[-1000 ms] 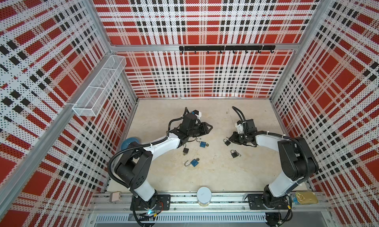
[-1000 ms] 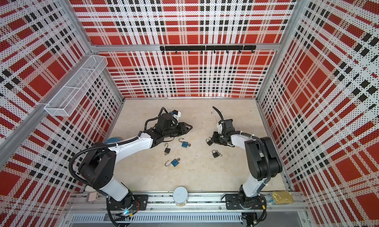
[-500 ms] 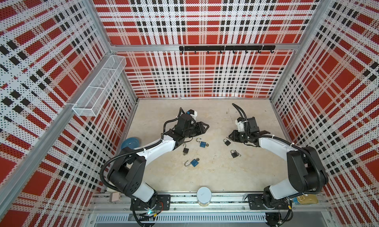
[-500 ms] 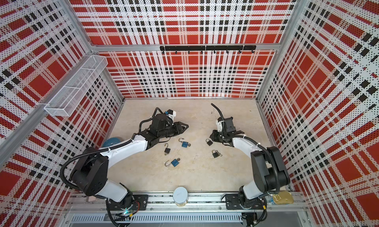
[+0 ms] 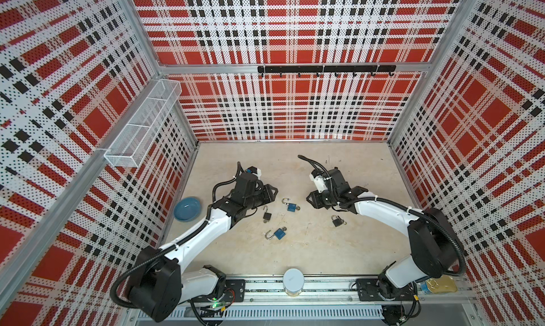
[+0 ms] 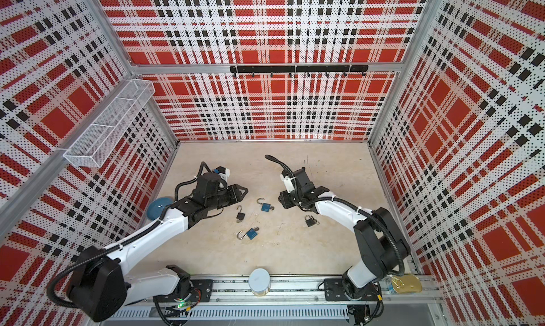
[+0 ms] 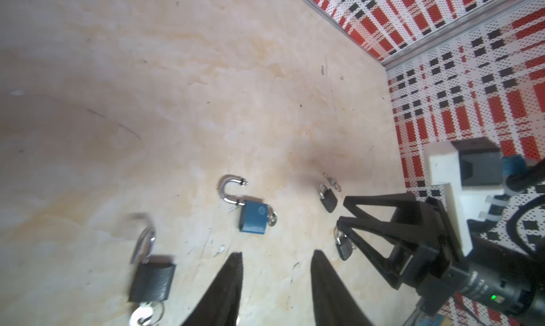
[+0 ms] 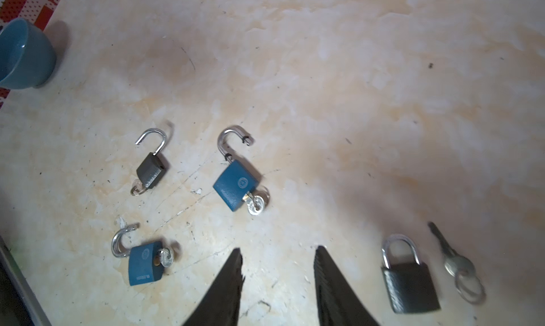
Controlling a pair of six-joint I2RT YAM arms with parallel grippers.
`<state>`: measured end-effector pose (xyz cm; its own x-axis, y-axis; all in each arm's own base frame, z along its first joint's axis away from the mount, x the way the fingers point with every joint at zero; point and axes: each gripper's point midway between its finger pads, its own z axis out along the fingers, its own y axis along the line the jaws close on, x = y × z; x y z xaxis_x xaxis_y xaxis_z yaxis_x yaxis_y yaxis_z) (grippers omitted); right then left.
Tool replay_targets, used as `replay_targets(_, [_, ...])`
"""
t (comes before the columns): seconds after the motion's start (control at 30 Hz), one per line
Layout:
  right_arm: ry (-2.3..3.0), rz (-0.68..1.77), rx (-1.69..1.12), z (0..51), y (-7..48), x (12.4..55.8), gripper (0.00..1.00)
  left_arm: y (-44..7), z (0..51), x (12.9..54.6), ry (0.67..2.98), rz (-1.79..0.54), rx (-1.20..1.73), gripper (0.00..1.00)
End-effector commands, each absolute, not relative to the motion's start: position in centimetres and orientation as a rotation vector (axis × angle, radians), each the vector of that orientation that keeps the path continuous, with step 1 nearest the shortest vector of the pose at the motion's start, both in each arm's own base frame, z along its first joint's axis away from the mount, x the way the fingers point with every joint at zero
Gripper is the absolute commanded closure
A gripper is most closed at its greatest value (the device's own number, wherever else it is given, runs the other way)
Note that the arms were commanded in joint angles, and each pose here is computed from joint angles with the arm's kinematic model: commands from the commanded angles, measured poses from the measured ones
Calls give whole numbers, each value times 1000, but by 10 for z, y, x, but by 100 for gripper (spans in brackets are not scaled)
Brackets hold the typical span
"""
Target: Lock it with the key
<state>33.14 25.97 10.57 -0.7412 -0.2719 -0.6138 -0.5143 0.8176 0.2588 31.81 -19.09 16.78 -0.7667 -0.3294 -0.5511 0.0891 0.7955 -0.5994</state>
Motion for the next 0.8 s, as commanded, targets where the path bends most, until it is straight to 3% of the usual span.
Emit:
replay_targets(0.0, [2394, 574, -719, 104, 283, 333, 54, -164, 161, 310, 2327, -719, -228, 56])
replay_targets(0.43, [2426, 615, -875, 71, 334, 345, 49, -123, 161, 295, 2288, -707, -338, 49])
replay_targets(0.77, [2475, 649, -910, 47, 344, 338, 45, -110, 160, 294, 2281, -698, -386, 48])
